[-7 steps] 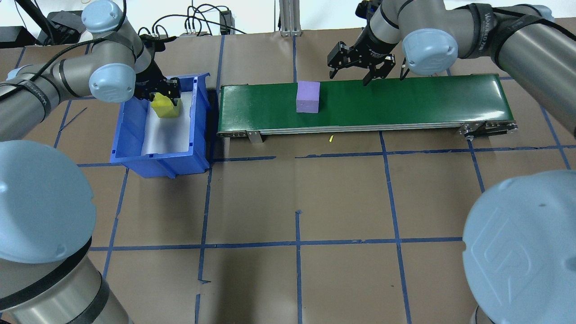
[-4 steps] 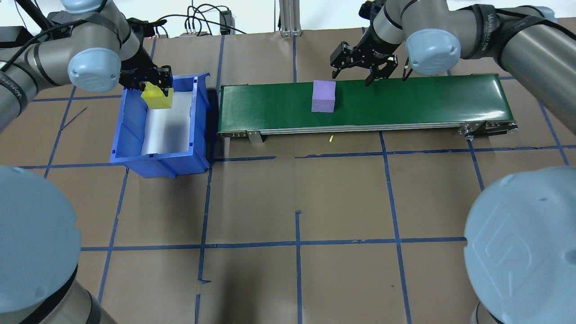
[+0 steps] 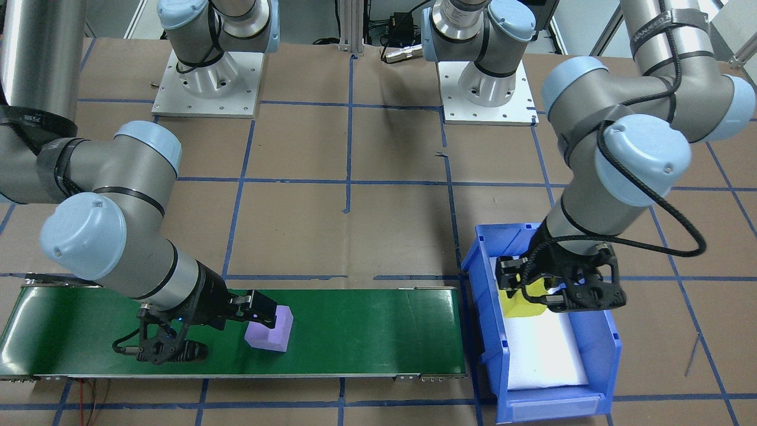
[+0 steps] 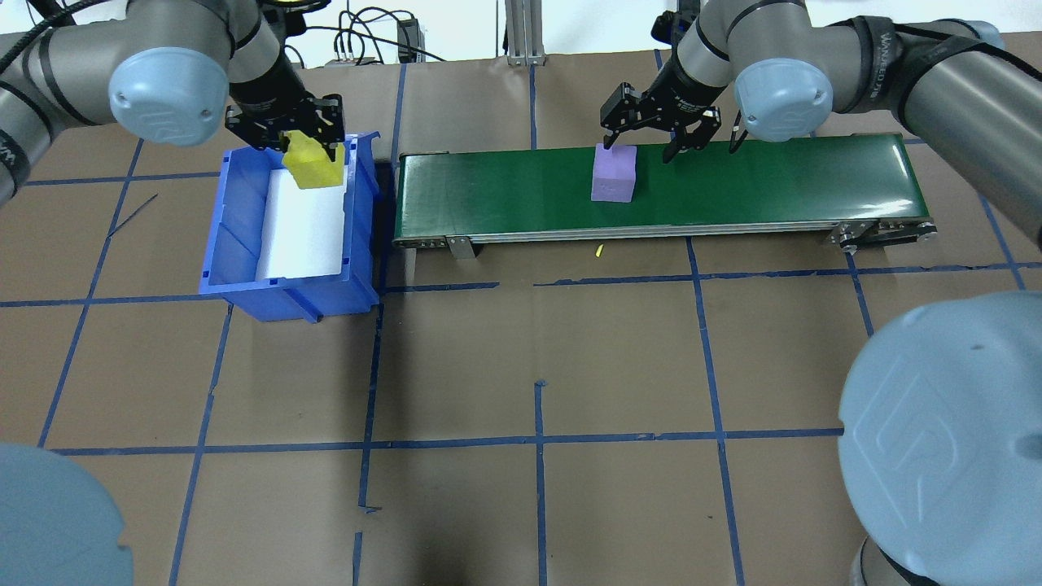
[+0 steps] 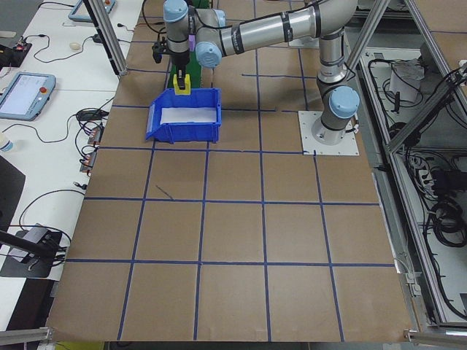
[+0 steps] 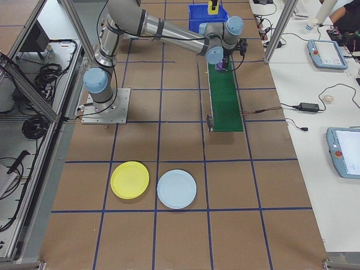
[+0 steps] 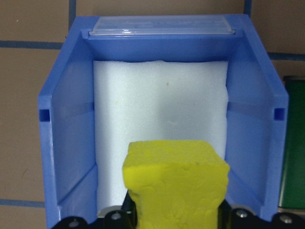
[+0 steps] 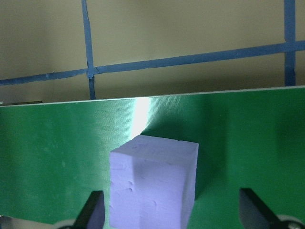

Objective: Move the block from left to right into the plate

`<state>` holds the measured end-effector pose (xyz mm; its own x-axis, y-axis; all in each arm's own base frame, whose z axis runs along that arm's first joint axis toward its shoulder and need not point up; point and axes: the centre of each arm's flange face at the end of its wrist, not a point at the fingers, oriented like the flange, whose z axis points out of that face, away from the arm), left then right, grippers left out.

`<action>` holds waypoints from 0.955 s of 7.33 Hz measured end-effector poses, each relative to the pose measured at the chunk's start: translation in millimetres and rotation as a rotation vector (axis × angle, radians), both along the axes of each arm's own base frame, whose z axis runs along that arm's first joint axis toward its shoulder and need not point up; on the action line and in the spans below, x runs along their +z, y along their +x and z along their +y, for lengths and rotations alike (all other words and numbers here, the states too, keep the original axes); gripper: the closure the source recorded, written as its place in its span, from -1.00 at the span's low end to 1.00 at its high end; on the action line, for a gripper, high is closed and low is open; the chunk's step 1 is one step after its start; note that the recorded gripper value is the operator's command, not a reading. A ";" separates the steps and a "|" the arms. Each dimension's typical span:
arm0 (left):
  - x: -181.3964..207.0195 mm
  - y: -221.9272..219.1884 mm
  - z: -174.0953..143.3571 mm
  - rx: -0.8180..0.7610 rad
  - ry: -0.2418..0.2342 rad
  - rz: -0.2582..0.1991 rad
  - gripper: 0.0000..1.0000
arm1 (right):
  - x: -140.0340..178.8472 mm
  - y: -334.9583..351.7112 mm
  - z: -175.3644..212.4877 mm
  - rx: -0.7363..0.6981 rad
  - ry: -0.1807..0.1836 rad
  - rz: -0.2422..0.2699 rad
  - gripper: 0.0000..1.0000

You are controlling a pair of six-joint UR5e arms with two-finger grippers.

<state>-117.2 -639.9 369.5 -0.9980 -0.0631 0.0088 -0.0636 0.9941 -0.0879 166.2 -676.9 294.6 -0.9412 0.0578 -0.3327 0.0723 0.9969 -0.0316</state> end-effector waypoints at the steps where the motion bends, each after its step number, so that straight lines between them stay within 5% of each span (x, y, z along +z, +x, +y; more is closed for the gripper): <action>1: -6.2 -30.7 1.2 -0.006 -0.010 0.010 0.60 | -3.3 -0.7 1.1 -0.001 0.002 0.000 -0.98; 2: -23.2 -58.8 -2.5 -0.023 -0.018 0.024 0.60 | -5.8 -1.2 1.5 -0.001 0.002 -0.002 -0.94; 3: -44.1 -81.9 -7.9 -0.045 -0.030 0.033 0.60 | -11.7 -2.3 1.1 -0.001 0.007 -0.003 -0.67; 4: -59.9 -97.1 -10.5 -0.064 -0.034 0.037 0.57 | -22.5 -5.6 0.5 -0.003 0.014 0.002 0.30; 6: -76.1 -108.3 -8.7 -0.080 -0.028 0.040 -0.61 | -37.1 -23.2 -0.7 -0.023 0.024 0.020 0.49; 7: -78.4 -109.6 -6.9 -0.083 -0.026 0.040 -0.81 | -34.0 -35.8 -3.0 -0.037 0.017 0.033 0.49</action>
